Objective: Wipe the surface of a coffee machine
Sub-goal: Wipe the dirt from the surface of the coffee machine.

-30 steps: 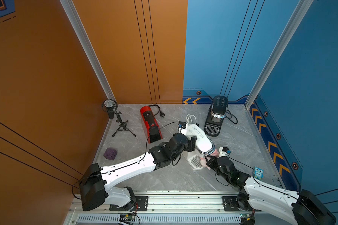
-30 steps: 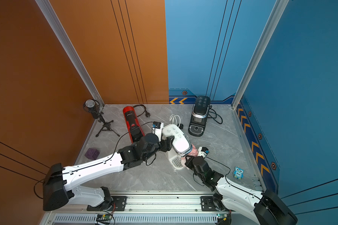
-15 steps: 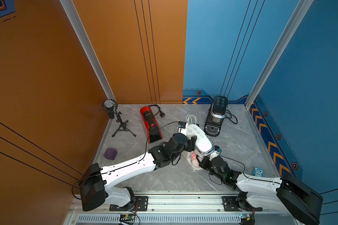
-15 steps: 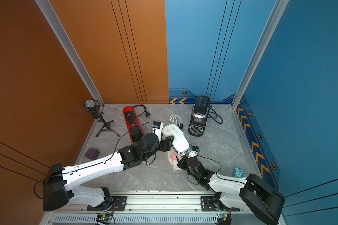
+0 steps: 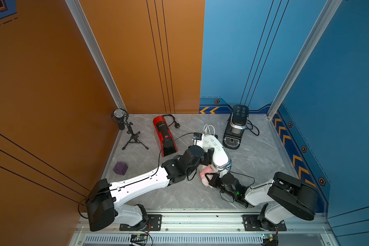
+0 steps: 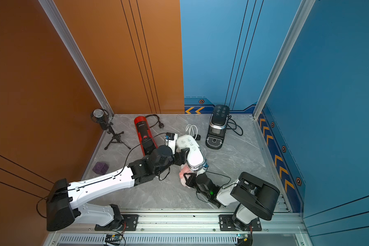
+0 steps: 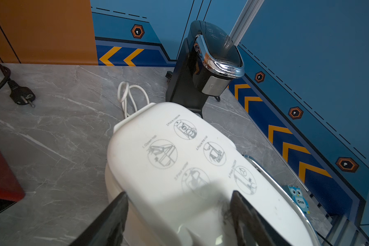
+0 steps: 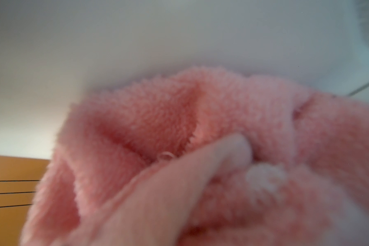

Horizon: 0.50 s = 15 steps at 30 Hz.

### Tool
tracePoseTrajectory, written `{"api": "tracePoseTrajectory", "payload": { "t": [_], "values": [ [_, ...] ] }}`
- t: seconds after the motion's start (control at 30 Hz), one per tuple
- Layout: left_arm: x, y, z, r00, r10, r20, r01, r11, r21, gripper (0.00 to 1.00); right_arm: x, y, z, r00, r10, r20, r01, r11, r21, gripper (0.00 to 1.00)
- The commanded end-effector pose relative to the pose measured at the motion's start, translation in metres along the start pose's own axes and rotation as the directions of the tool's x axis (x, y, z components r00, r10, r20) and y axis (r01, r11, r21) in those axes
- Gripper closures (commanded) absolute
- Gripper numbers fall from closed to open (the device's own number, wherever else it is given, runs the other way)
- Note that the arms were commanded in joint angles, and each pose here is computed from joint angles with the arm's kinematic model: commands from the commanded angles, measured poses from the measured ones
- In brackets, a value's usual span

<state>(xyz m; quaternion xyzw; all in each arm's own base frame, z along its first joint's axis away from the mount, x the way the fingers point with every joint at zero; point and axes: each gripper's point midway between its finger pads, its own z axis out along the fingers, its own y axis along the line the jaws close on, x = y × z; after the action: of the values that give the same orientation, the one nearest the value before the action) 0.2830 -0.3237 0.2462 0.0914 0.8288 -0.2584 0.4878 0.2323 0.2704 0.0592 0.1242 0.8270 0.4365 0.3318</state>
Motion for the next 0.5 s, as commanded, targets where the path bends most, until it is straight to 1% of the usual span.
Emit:
{"api": "tracePoseTrajectory", "payload": {
  "t": [0.0, 0.13, 0.2, 0.3, 0.4, 0.47],
  "values": [
    [0.107, 0.052, 0.002, 0.922, 0.140, -0.361, -0.190, 0.976, -0.104, 0.24, -0.028, 0.002, -0.007, 0.996, 0.037, 0.084, -0.038, 0.999, 0.015, 1.00],
    [0.109, 0.056, 0.003, 0.922, 0.133, -0.363, -0.185, 0.976, -0.113, 0.25, -0.052, -0.006, -0.019, 0.989, 0.043, 0.139, -0.054, 0.996, 0.077, 1.00],
    [0.109, 0.058, 0.003, 0.922, 0.131, -0.363, -0.184, 0.976, -0.116, 0.25, -0.061, -0.008, -0.022, 0.987, 0.051, 0.155, -0.064, 0.995, 0.081, 1.00],
    [0.109, 0.059, 0.003, 0.925, 0.125, -0.360, -0.176, 0.978, -0.115, 0.24, -0.064, -0.023, -0.023, 0.984, 0.070, 0.166, -0.096, 0.983, 0.155, 1.00],
    [0.107, 0.060, 0.002, 0.926, 0.123, -0.356, -0.174, 0.978, -0.117, 0.25, -0.063, -0.035, -0.023, 0.978, 0.098, 0.183, -0.130, 0.977, 0.171, 1.00],
    [0.108, 0.062, 0.001, 0.926, 0.121, -0.357, -0.173, 0.978, -0.119, 0.25, -0.062, -0.034, -0.020, 0.978, 0.103, 0.179, -0.133, 0.976, 0.169, 1.00]
  ]
}}
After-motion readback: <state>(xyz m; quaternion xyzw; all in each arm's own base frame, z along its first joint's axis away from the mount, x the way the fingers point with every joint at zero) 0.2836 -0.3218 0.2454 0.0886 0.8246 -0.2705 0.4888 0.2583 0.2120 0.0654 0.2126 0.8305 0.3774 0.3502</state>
